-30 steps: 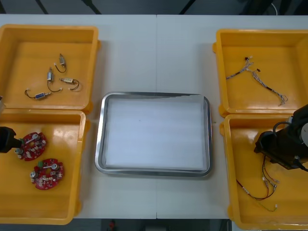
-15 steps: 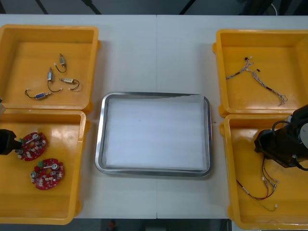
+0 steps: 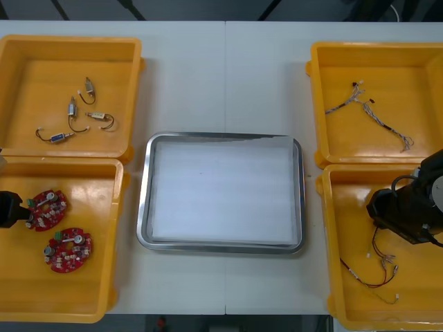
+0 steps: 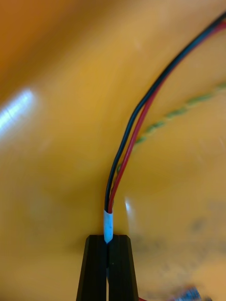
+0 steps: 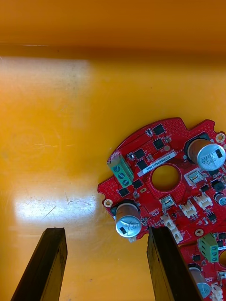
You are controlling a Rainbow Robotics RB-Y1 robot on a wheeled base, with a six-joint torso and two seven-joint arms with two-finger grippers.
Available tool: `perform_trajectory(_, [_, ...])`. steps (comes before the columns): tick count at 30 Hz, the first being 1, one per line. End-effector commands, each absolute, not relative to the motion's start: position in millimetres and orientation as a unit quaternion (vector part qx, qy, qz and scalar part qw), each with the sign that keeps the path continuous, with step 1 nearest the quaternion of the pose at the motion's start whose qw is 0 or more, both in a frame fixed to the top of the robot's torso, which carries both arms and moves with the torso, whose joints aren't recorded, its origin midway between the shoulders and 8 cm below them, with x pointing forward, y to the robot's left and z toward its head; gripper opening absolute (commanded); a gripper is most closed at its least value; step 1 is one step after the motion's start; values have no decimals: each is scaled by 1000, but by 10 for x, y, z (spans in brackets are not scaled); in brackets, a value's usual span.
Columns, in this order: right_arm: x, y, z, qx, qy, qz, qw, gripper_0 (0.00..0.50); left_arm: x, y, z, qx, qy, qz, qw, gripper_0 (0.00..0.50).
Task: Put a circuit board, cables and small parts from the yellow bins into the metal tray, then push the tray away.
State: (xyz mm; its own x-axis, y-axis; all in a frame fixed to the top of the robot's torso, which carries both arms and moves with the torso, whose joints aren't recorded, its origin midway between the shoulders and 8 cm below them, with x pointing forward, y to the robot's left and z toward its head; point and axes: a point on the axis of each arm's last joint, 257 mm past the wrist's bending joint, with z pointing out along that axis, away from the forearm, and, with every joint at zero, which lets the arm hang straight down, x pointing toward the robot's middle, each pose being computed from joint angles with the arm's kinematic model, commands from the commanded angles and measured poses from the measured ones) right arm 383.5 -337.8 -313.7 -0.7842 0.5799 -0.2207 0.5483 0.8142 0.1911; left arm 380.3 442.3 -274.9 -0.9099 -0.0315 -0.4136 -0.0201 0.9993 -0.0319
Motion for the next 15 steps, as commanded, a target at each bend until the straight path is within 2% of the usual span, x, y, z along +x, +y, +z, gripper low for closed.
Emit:
perform_trajectory(1, [3749, -3349, -2848, 261, 953, 49, 145, 0, 3705, 4494, -2848, 60, 977, 9, 204, 500])
perform_trajectory(7, [3673, -3359, -2437, 233, 958, 35, 165, 0, 3752, 4498, -2939, 58, 975, 5, 216, 500])
perform_trajectory(15, [3588, -3372, -2039, 157, 968, 8, 197, 0, 3733, 4506, -2965, 60, 975, 6, 213, 500])
